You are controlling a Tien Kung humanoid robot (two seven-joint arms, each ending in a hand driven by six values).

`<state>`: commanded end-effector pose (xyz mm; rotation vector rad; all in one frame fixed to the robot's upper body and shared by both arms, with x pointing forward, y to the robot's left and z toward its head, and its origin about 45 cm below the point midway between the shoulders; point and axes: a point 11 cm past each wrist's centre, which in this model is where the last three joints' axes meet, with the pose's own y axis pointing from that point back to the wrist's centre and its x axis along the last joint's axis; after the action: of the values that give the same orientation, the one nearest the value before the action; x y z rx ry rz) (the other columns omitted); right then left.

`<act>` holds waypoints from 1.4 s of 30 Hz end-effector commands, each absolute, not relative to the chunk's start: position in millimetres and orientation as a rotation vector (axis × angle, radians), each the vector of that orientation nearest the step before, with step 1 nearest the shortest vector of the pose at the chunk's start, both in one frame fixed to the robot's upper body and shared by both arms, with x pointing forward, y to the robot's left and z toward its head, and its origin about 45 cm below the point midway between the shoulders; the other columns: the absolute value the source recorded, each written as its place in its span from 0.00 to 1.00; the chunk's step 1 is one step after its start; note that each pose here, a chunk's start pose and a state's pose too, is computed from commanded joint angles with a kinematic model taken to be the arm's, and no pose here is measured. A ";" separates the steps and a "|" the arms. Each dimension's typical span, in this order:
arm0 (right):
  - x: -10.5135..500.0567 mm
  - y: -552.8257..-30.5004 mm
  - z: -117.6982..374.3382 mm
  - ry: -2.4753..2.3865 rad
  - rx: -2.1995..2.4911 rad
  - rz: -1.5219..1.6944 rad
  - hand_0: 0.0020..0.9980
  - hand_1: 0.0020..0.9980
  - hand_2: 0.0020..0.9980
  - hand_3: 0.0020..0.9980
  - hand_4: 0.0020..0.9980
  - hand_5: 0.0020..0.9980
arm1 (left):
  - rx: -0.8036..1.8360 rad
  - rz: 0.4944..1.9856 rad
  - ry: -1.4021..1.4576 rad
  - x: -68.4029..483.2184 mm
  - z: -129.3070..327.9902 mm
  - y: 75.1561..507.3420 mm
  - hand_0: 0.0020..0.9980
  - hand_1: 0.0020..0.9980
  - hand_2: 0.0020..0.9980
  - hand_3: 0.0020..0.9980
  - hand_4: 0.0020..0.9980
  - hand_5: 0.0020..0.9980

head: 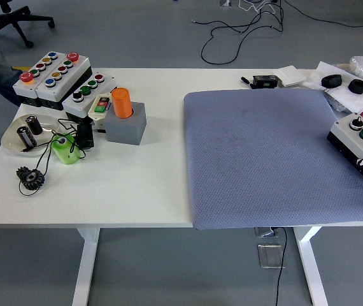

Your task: Pick up the button,place it on the desk,press the button,press the button

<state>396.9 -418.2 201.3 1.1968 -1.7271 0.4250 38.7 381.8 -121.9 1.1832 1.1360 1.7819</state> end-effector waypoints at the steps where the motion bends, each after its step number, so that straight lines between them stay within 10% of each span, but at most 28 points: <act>1: 397.6 -418.6 204.6 -1.735 1.197 0.449 0.16 0.11 0.24 0.32 0.36 0.00 | 1.184 1.781 1.137 38.6 -121.9 381.8 0.68 0.71 0.72 0.65 0.47 1.00; 6: 399.2 -414.7 215.5 -1.763 1.247 0.496 0.16 0.11 0.24 0.32 0.36 0.00 | 1.186 1.779 1.138 38.2 -122.1 381.5 0.68 0.71 0.72 0.65 0.47 1.00; 7: 399.5 -413.6 217.1 -1.765 1.258 0.506 0.11 0.04 0.18 0.28 0.51 0.00 | 1.186 1.778 1.138 38.2 -122.1 381.5 0.68 0.71 0.72 0.65 0.47 1.00; 24: 422.2 -338.8 257.6 -1.202 1.746 1.096 0.00 0.00 0.07 0.21 0.46 0.00 | 1.196 1.775 1.133 38.9 -121.4 383.7 0.68 0.71 0.72 0.65 0.46 1.00; 42: 407.2 -306.9 244.2 -0.806 1.923 1.050 0.00 0.00 0.06 0.21 0.44 0.00 | 1.200 1.782 1.110 47.1 -118.9 389.1 0.68 0.71 0.71 0.64 0.45 1.00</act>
<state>407.2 -306.9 244.2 1.9228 -0.8065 1.0505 47.1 389.1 -118.9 1.1999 1.1095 1.7823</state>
